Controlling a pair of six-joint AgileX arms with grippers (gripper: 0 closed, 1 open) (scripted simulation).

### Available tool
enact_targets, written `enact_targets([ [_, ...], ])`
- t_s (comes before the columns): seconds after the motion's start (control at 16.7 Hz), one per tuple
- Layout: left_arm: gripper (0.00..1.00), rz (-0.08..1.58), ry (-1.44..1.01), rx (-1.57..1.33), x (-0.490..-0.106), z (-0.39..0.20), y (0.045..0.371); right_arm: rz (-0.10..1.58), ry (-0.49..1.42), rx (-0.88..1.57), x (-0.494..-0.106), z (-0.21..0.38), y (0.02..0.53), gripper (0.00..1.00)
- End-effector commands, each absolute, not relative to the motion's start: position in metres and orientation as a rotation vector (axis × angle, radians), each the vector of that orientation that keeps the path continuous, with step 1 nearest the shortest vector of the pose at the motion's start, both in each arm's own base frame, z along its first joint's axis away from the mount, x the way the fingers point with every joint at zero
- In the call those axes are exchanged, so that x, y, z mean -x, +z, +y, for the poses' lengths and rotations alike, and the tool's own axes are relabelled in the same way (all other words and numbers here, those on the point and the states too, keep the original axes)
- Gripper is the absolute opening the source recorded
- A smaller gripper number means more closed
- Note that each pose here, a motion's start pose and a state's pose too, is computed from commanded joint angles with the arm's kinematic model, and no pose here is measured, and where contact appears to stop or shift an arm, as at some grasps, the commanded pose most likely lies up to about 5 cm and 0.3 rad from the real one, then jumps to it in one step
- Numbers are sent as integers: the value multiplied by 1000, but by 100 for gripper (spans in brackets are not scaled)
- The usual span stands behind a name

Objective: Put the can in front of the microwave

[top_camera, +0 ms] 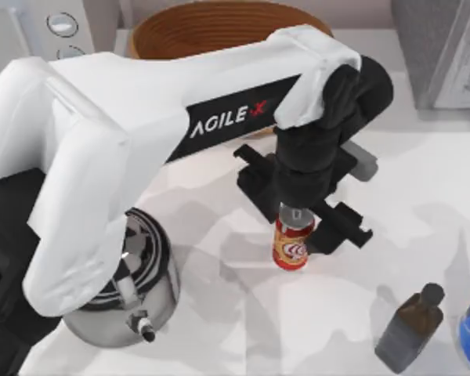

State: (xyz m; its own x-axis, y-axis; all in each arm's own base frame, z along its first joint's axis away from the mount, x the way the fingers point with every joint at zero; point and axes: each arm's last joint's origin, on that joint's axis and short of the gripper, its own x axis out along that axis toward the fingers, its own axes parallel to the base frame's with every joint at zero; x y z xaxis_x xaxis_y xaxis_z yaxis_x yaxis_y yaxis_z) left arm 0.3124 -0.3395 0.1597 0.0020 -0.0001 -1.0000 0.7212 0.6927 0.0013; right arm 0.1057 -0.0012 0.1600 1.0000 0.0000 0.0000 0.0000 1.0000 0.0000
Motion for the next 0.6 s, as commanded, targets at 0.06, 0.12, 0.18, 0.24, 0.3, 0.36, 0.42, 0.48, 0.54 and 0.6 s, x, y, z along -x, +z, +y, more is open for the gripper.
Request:
enact_targets([
  [0.06, 40, 1476, -629, -630, -312, -339, 160, 0, 0, 0, -106, -1, 160, 100],
  [0.12, 32, 1476, -629, -630, -312, -339, 160, 0, 0, 0, -106, -1, 160, 100],
  [0.18, 25, 1476, -629, -630, -312, -339, 160, 0, 0, 0, -106, -1, 160, 100],
  [0.24, 17, 1476, -629, -630, -312, -339, 160, 0, 0, 0, -106, -1, 160, 100],
  [0.3, 10, 1476, -629, -630, -312, -339, 160, 0, 0, 0, -106, -1, 160, 100],
  [0.36, 2, 1476, -629, -630, -312, -339, 160, 0, 0, 0, -106, -1, 160, 100],
  [0.42, 0, 1476, -629, -630, -312, -339, 160, 0, 0, 0, -106, -1, 160, 100],
  [0.48, 0, 1476, -629, -630, -312, -339, 160, 0, 0, 0, -106, -1, 160, 100],
  [0.54, 0, 1476, -629, -630, -312, -339, 160, 0, 0, 0, -106, -1, 160, 100],
  [0.6, 0, 1476, -629, -630, -312, -339, 160, 0, 0, 0, -106, -1, 160, 100],
])
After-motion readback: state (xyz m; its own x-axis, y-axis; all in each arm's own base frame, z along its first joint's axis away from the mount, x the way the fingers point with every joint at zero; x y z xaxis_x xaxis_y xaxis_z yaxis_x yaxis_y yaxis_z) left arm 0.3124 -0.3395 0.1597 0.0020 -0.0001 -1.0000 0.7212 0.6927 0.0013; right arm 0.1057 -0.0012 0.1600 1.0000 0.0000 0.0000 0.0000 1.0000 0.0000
